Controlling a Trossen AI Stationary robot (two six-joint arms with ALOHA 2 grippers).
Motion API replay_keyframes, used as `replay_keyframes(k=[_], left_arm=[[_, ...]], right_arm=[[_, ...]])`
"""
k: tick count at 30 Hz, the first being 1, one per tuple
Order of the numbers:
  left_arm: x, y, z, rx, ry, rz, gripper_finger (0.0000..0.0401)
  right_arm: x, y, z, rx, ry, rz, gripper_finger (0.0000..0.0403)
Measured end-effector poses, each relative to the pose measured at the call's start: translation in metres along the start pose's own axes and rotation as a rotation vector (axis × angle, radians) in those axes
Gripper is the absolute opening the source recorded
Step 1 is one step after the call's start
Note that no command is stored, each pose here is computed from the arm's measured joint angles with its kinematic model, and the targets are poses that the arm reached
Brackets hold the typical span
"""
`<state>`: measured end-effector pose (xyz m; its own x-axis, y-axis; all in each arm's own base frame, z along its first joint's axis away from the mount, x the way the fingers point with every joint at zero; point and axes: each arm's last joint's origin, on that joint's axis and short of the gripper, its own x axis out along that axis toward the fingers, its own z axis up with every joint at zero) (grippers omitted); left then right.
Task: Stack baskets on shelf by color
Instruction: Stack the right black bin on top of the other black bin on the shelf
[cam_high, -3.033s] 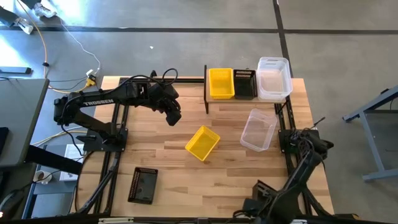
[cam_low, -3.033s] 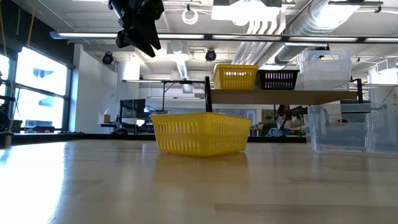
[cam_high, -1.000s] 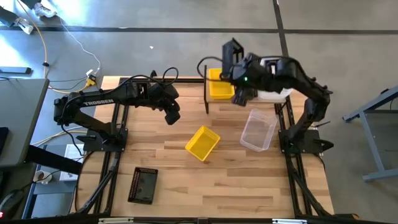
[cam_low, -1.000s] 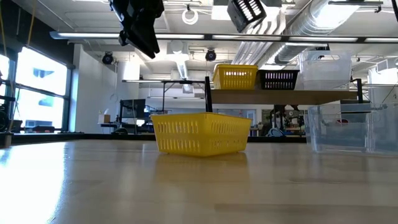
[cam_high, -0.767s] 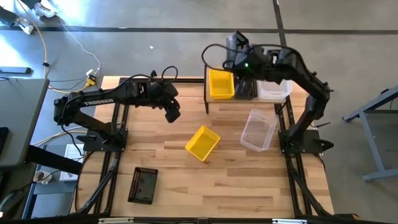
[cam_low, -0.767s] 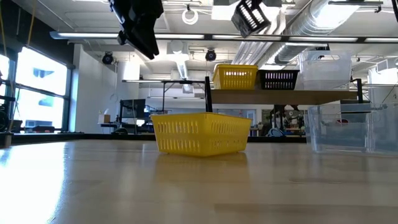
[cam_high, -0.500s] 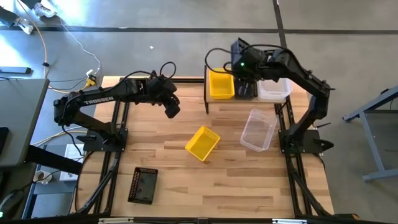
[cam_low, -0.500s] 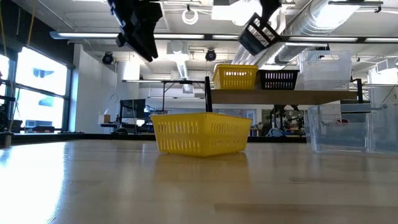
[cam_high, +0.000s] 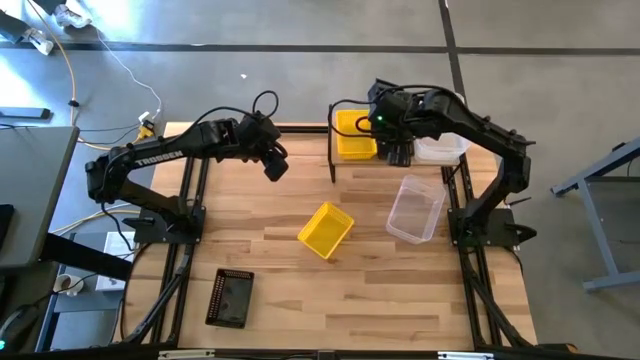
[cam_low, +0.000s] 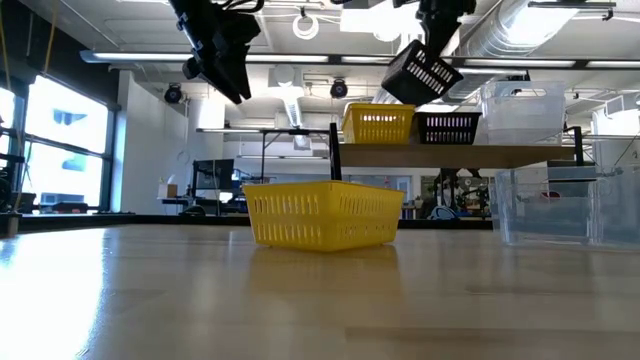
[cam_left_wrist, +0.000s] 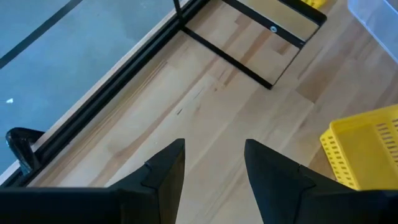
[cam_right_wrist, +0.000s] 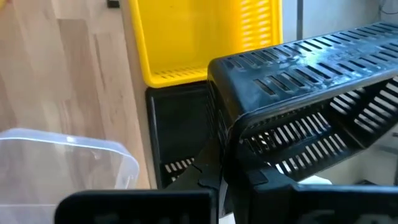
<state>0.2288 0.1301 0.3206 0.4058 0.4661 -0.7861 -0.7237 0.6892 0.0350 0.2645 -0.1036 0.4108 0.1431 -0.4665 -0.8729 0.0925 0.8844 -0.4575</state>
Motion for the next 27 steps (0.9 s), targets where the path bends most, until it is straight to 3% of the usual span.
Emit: replay_keyframes(k=[13,27], left_arm=[[0.004,0.004,0.002,-0.015,0.001,0.011,0.0156],[0.004,0.004,0.002,-0.014,0.002,0.012,0.0156]], right_arm=[[0.009,-0.02,-0.007,-0.039,0.065,-0.074,0.0],[0.002,-0.007,-0.001,0.057,-0.001,0.007,0.0]])
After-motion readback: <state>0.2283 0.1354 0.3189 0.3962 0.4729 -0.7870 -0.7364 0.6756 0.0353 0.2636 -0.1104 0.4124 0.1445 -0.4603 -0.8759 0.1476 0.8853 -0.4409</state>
